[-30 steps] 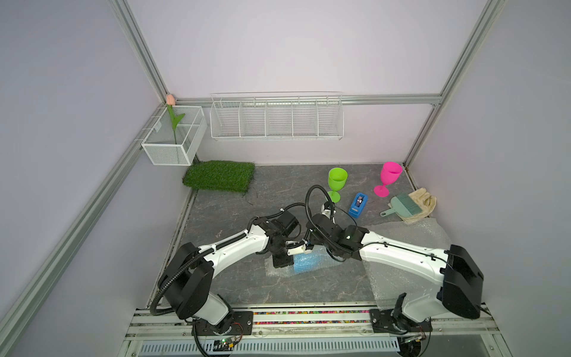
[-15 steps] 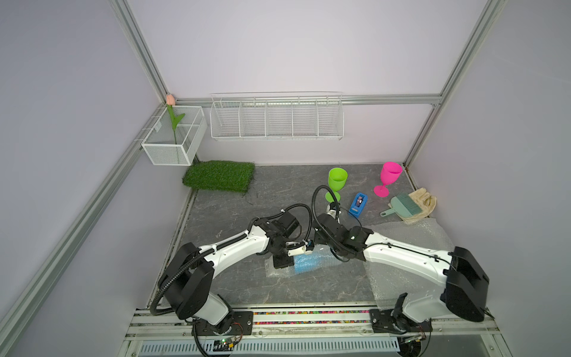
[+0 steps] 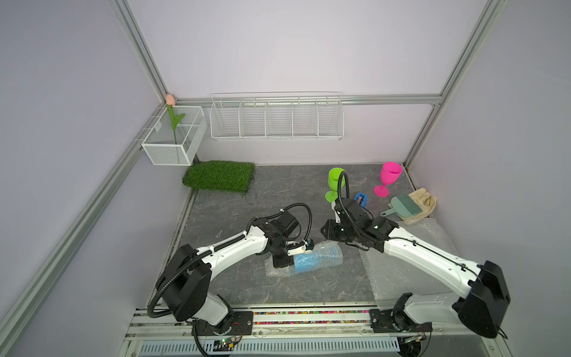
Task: Wrap wine glasses in bubble wrap
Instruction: Stick the tape on the bubble wrap.
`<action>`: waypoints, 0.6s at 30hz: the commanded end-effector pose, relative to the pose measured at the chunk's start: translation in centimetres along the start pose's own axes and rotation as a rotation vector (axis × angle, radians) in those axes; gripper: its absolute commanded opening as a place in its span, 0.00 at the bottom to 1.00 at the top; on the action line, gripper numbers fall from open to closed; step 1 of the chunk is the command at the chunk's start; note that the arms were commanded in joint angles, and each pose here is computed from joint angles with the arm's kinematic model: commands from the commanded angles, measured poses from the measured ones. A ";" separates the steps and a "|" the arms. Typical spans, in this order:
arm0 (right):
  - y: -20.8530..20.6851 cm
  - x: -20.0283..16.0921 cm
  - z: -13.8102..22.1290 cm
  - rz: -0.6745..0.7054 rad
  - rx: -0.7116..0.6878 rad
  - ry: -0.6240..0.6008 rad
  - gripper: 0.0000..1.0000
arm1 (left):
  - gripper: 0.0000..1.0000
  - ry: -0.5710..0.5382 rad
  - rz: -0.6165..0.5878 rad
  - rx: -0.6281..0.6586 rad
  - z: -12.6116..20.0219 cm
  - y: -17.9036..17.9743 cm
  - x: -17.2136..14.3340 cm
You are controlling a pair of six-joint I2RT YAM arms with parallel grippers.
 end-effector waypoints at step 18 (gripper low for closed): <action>-2.8 -4.4 -0.3 -0.006 0.024 0.244 0.18 | 0.00 0.000 -0.033 0.005 0.3 0.2 0.3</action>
Point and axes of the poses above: each gripper's point midway between its finger pads, its own z axis back along the fingers, its own y axis along the line the jaws close on, x = y × z, the point moved 4 cm from there along z, back along the fingers, and after that the axes turned 15 degrees about -z, right-handed, at the moved point
